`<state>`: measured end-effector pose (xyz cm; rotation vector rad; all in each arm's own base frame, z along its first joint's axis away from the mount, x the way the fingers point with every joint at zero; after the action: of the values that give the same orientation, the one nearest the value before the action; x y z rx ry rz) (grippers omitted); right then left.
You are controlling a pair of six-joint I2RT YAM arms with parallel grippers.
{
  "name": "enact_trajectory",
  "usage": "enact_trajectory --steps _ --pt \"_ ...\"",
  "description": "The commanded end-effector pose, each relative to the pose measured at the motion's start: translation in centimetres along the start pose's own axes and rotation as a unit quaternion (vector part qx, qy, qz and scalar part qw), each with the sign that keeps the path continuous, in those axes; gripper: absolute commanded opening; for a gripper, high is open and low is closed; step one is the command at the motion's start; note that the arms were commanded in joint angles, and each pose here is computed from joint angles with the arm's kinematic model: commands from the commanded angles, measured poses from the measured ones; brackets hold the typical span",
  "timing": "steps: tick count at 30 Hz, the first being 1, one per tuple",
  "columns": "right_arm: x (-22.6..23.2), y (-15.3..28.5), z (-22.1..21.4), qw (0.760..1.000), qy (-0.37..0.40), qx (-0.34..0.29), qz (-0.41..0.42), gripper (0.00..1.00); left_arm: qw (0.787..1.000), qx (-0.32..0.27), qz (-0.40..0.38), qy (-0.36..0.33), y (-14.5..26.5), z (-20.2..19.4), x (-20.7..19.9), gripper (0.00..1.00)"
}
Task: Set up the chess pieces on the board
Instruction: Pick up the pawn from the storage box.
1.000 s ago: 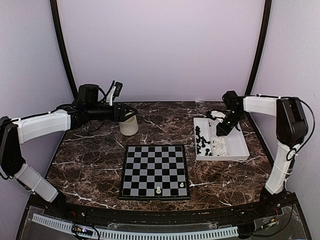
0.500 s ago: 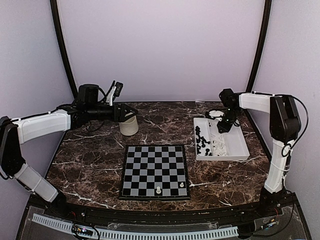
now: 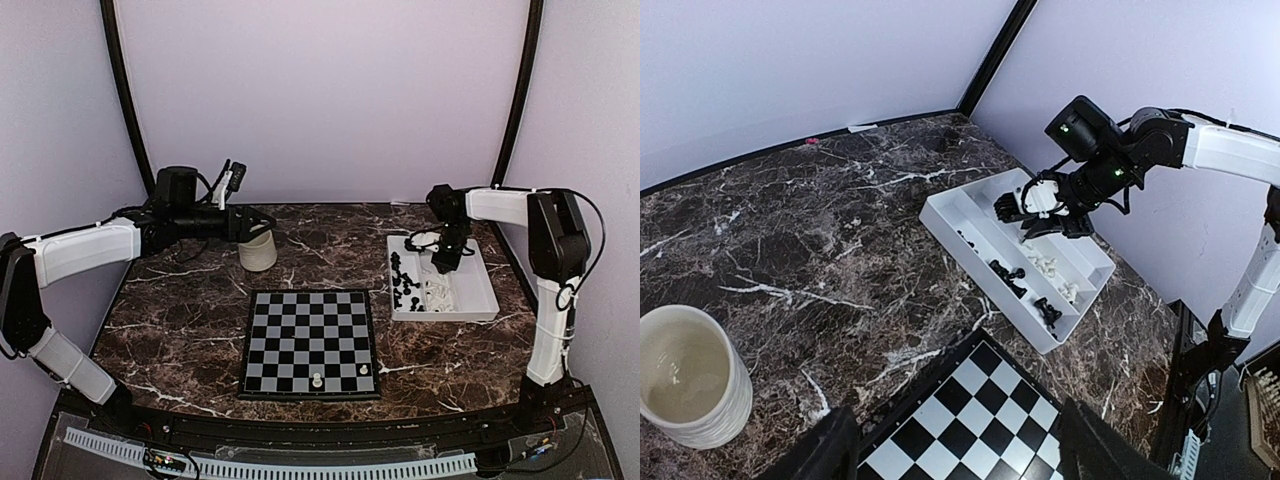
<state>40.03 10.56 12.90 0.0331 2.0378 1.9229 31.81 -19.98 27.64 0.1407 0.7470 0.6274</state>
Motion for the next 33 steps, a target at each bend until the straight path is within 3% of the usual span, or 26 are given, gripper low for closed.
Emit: enact_trajectory --steps 1,9,21,33 --pt "0.0 -0.6 0.3 1.000 0.010 0.028 0.007 0.13 1.000 -0.010 -0.006 -0.013 0.5 1.1 -0.7 0.71" --pt "0.0 0.4 0.2 1.000 0.007 0.026 0.006 0.00 1.000 -0.007 -0.006 -0.011 0.4 1.1 -0.7 0.71" --pt "0.3 5.5 1.5 1.000 -0.002 -0.025 -0.018 0.00 1.000 -0.007 -0.005 -0.010 0.4 1.2 -0.7 0.72" --pt "8.7 13.0 9.1 0.986 0.081 -0.144 -0.012 0.00 1.000 -0.005 0.005 -0.011 0.3 1.1 -0.4 0.72"
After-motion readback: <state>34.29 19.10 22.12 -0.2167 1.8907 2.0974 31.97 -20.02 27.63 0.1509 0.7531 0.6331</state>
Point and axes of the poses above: each gripper's point midway between its finger pads, its own y axis back along the fingers, its own x axis along the line the jaws close on, z = x × y, the point moved 9 cm from there along y, back along the fingers, and after that the axes turned 12 degrees about y, right-handed, at the moved point
